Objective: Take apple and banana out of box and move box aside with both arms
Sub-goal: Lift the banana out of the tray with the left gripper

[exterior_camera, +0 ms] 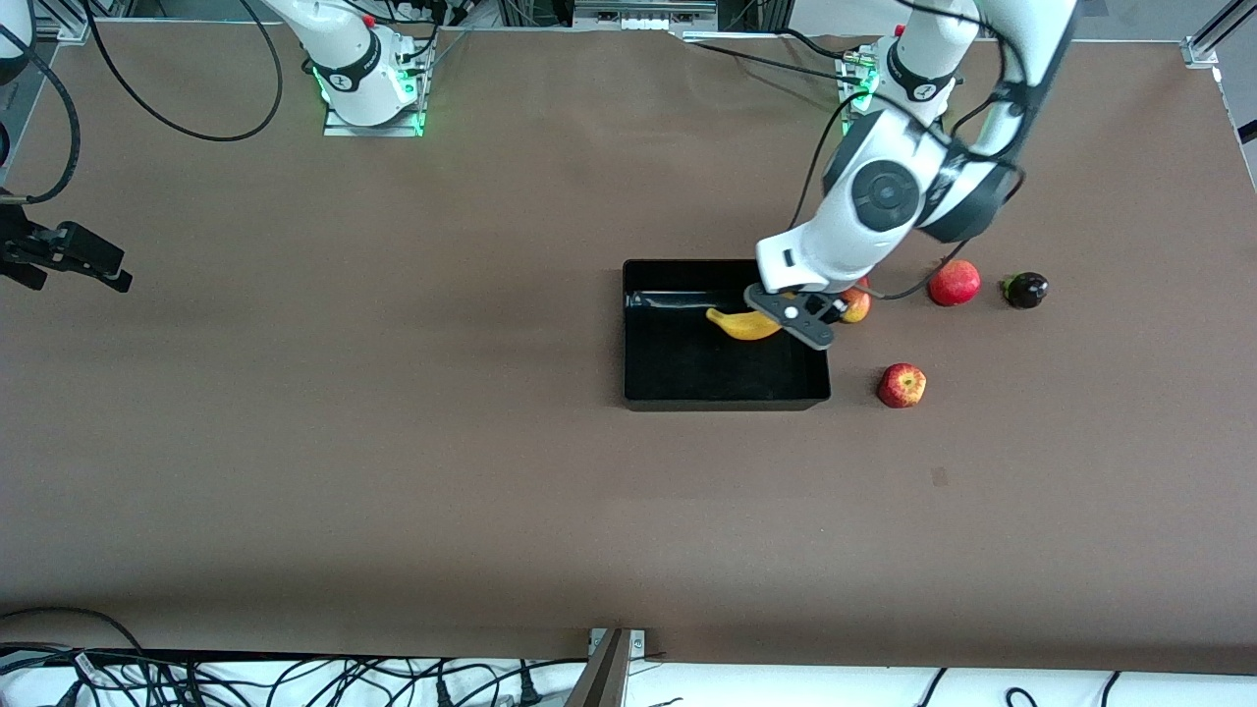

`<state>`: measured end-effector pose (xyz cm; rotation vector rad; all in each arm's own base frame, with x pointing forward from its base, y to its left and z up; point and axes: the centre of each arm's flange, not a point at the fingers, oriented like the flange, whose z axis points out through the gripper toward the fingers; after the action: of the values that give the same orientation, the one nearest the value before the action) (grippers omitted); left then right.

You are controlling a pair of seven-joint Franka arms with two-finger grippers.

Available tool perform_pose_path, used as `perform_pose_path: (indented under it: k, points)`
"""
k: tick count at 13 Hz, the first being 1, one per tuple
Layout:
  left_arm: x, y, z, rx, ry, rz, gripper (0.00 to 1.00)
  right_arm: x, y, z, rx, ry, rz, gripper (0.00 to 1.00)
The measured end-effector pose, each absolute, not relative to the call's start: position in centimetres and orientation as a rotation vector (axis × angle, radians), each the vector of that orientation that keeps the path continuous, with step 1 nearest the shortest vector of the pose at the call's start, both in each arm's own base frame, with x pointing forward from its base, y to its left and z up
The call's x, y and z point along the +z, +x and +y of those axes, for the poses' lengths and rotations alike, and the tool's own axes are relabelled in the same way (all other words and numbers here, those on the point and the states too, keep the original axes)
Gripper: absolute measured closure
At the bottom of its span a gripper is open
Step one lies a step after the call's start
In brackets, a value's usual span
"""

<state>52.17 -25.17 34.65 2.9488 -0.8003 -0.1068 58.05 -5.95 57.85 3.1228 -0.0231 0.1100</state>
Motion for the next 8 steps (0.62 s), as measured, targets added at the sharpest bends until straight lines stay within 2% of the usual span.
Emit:
perform_pose_path:
  k: [3, 8]
  points:
    - [35.6, 54.9, -16.7, -0.098, 2.933, -0.794, 0.66, 57.9, 58.1, -5.9, 0.11, 3.123, -0.023, 0.0]
    - [31.7, 57.4, -1.6, -0.122, 2.831, -0.948, 0.66, 57.9, 58.1, -5.9, 0.11, 3.123, -0.023, 0.0]
